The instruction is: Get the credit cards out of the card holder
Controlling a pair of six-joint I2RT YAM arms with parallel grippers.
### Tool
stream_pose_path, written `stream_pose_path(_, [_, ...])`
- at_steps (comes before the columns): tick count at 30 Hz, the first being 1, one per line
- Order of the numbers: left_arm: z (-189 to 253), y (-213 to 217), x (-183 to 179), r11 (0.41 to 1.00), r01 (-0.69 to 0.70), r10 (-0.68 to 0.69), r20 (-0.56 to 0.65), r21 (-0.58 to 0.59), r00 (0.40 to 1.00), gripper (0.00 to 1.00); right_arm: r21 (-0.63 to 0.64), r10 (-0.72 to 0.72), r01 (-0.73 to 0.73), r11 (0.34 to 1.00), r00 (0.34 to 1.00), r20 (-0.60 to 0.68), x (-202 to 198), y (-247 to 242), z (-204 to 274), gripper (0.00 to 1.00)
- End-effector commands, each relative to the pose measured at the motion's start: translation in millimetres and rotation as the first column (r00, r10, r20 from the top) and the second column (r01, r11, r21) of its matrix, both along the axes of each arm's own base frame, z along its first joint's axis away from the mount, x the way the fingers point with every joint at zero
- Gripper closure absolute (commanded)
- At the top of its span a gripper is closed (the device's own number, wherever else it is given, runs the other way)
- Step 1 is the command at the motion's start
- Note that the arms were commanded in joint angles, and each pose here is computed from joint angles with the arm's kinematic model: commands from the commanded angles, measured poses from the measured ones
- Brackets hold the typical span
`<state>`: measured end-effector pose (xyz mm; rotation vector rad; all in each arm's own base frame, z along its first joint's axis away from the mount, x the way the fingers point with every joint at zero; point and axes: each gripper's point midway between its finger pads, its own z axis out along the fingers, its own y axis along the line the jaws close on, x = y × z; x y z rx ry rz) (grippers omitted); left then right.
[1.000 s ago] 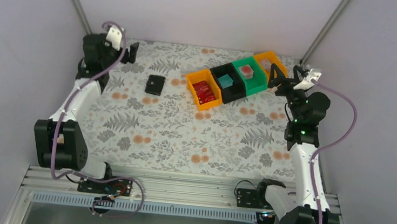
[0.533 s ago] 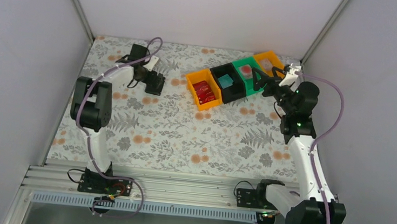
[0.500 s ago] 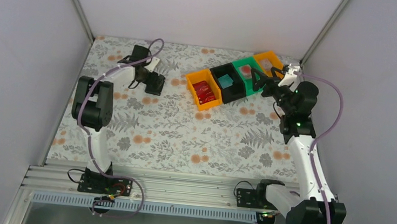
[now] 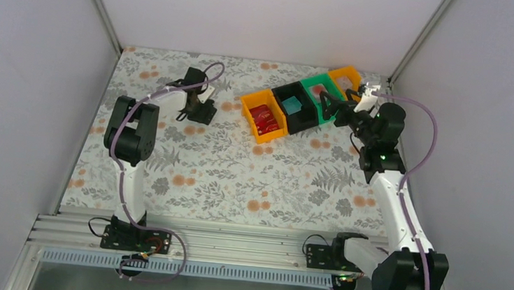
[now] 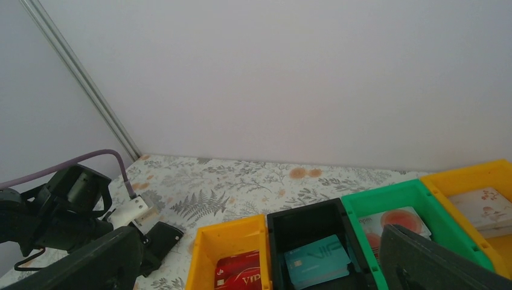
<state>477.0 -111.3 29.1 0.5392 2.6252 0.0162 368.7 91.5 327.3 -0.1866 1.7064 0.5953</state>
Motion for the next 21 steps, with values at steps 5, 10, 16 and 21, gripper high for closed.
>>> stream_pose_path(5, [-25.4, 14.8, -7.4, 0.999, -0.025, 0.028, -0.070, 0.045, 0.997, 0.00, -0.012, 0.017, -0.016, 1.000, 0.999, 0.032, -0.9, 5.6, 12.6, 0.01])
stream_pose_path(10, [-23.6, 28.2, -8.7, 0.999, -0.038, 0.040, -0.085, 0.019, 0.996, 0.02, -0.011, 0.020, -0.019, 1.000, 0.999, 0.033, -1.9, 7.1, 13.3, 0.01])
stream_pose_path(16, [-26.3, 18.4, -23.9, 0.999, 0.034, -0.037, -0.096, -0.034, 0.995, 0.17, -0.003, 0.027, -0.026, 1.000, 0.999, 0.037, -3.0, 8.7, 17.8, 0.01])
stream_pose_path(21, [-23.6, 20.3, -27.2, 0.995, 0.087, -0.090, -0.061, -0.043, 0.994, 0.34, 0.003, 0.035, -0.035, 0.999, 0.999, 0.030, -3.3, 11.1, 19.1, 0.01])
